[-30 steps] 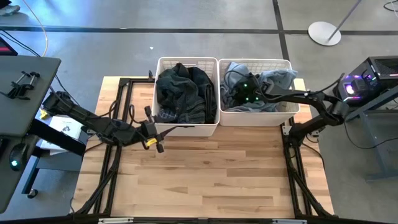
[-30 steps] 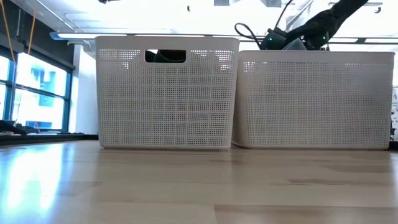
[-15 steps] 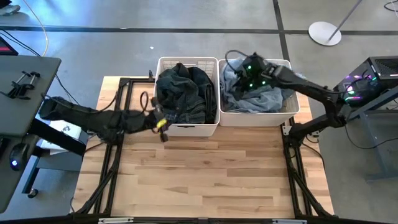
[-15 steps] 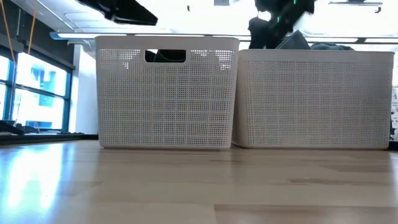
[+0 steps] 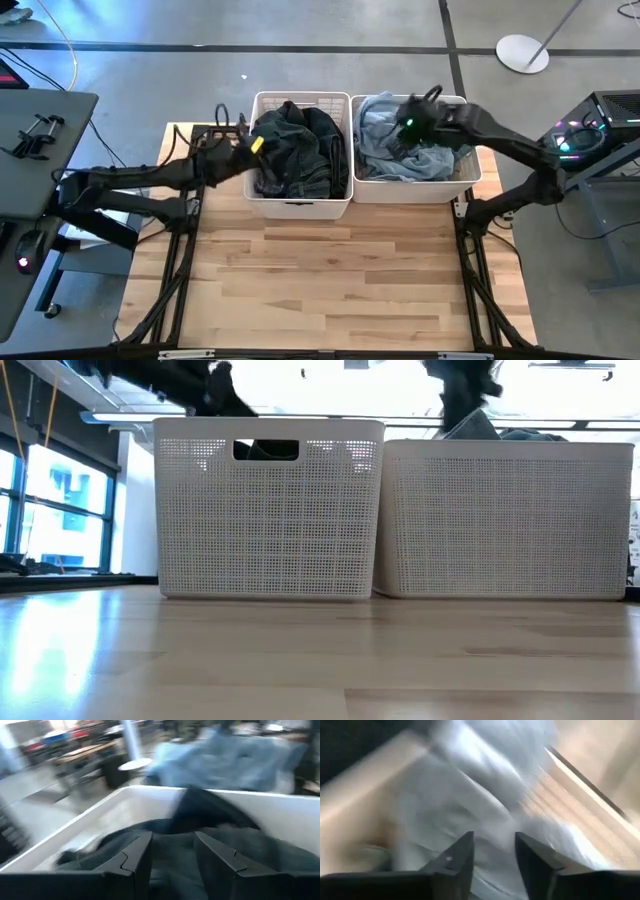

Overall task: Sort clothes
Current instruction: Put the light blue pants into the right white bin

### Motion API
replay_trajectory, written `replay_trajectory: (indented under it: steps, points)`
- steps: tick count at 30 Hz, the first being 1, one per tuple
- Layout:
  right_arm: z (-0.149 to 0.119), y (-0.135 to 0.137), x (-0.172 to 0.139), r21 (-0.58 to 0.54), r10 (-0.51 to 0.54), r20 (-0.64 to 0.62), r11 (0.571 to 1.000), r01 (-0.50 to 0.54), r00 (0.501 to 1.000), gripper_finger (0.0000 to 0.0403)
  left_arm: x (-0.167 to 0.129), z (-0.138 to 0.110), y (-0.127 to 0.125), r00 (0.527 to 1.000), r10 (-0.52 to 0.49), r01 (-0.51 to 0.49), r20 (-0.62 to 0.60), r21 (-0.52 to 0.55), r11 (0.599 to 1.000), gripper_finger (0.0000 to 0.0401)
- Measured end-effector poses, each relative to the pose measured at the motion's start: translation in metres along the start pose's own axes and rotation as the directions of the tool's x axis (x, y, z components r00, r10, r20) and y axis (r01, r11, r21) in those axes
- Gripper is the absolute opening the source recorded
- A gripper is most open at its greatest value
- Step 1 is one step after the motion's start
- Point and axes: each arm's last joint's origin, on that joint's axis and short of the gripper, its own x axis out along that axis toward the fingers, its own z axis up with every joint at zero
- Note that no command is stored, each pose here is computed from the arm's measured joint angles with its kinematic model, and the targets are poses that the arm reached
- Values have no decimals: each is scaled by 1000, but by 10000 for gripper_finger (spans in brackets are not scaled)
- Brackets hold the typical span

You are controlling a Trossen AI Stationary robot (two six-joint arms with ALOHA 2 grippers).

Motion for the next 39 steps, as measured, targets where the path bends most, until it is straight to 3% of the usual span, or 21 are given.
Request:
replay_trajectory:
  steps: [4, 6, 10, 13, 17, 22, 28, 31, 34, 39]
  points:
    - [-33, 0, 40, -14, -290, -144, 957, 291, 946, 63, 12, -10, 25, 986, 150, -153, -68, -36, 988, 130]
    - [-48, 0, 68, -30, -342, -179, 939, 342, 923, 27, 24, -22, 37, 976, 172, -179, -130, -48, 983, 117]
    - [-76, 0, 126, 53, -123, -246, 989, 140, 961, 10, 50, -47, 52, 974, 41, -72, -224, -130, 989, 78]
    - [-91, -4, 155, 145, 60, -233, 989, -26, 971, 8, 66, -57, 56, 961, -25, -17, -276, -149, 989, 48]
    - [-103, -13, 170, 202, 123, -255, 977, -72, 959, 4, 76, -56, 55, 946, -35, -5, -323, -122, 993, 16]
    - [-94, -18, 158, 117, 100, -236, 990, -74, 966, 2, 74, -44, 57, 950, -26, -7, -310, -106, 994, 5]
    - [-54, -28, 97, 114, 99, -130, 990, -84, 987, 6, 62, -25, 61, 974, -1, -19, -228, -88, 996, 15]
    - [-45, -33, 69, 112, 49, -125, 993, -35, 991, 14, 57, -22, 60, 973, -1, -19, -230, -86, 996, 15]
    - [-35, -37, 43, 125, 11, -66, 992, -3, 998, 37, 53, -19, 58, 974, -7, -13, -228, -84, 996, 15]
    - [-17, -35, 21, 101, 46, 85, 993, -55, 995, 112, 48, -16, 53, 974, -22, 7, -225, -69, 998, 15]
